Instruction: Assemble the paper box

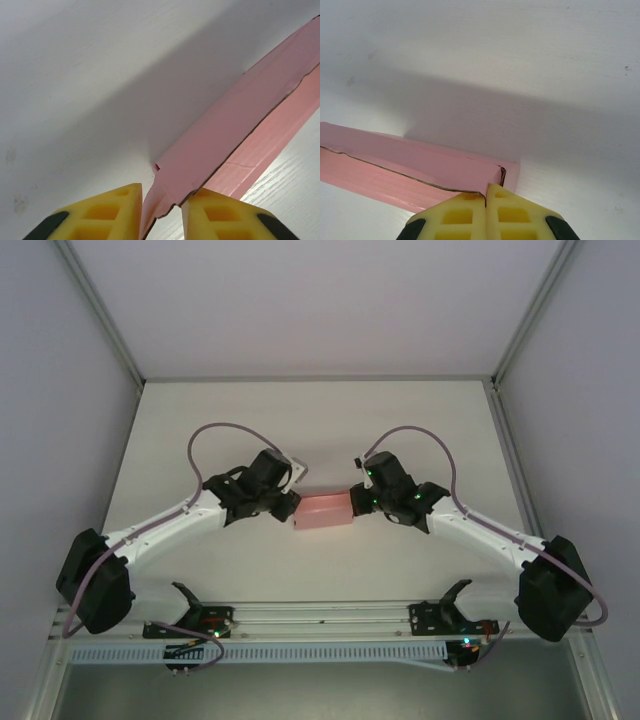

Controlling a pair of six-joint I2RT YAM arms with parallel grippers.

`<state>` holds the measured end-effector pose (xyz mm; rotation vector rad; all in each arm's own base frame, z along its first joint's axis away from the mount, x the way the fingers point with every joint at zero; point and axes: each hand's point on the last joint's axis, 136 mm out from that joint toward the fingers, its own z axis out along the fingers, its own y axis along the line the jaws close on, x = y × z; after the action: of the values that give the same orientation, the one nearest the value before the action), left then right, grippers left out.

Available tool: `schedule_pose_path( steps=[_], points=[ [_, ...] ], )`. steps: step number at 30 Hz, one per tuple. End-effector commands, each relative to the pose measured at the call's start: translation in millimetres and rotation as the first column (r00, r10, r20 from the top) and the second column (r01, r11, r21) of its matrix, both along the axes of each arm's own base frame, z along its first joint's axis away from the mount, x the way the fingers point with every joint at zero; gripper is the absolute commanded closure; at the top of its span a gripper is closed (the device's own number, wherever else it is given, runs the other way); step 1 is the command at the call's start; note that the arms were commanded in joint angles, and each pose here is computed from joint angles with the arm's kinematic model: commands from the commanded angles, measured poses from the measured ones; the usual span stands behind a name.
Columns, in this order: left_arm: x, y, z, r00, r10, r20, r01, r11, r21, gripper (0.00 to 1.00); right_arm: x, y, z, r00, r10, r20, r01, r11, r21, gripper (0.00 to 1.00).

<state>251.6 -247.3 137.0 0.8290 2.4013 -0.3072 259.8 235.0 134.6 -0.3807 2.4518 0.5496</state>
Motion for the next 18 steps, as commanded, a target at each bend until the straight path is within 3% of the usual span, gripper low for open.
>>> schedule_pose_path(
  steps=[1, 4, 6, 12, 18],
  points=[
    [3, -6, 11, 1.000, -0.001, 0.029, 0.002, 1.000, -0.029, 0.79, -3, -1, -2, 1.000, -0.003, -0.026, 0.002, 1.000, -0.026, 0.99],
    [5, -4, 14, 0.999, 0.016, 0.043, -0.015, 0.999, -0.032, 0.96, -4, -2, -2, 1.000, 0.001, -0.024, -0.002, 0.999, -0.034, 0.99],
    [5, -8, 16, 0.999, 0.020, 0.026, -0.018, 0.998, -0.053, 1.00, -6, -1, -4, 0.999, 0.014, -0.031, -0.015, 0.999, -0.037, 0.99],
    [2, -21, 17, 0.989, 0.108, -0.101, -0.121, 0.983, -0.137, 1.00, -5, -6, -9, 1.000, -0.020, 0.005, 0.020, 0.994, -0.103, 1.00],
    [0, -26, 17, 0.931, 0.250, -0.266, -0.301, 0.939, -0.169, 1.00, -9, -3, -8, 0.996, -0.068, 0.055, 0.075, 0.986, -0.149, 1.00]
  ],
)
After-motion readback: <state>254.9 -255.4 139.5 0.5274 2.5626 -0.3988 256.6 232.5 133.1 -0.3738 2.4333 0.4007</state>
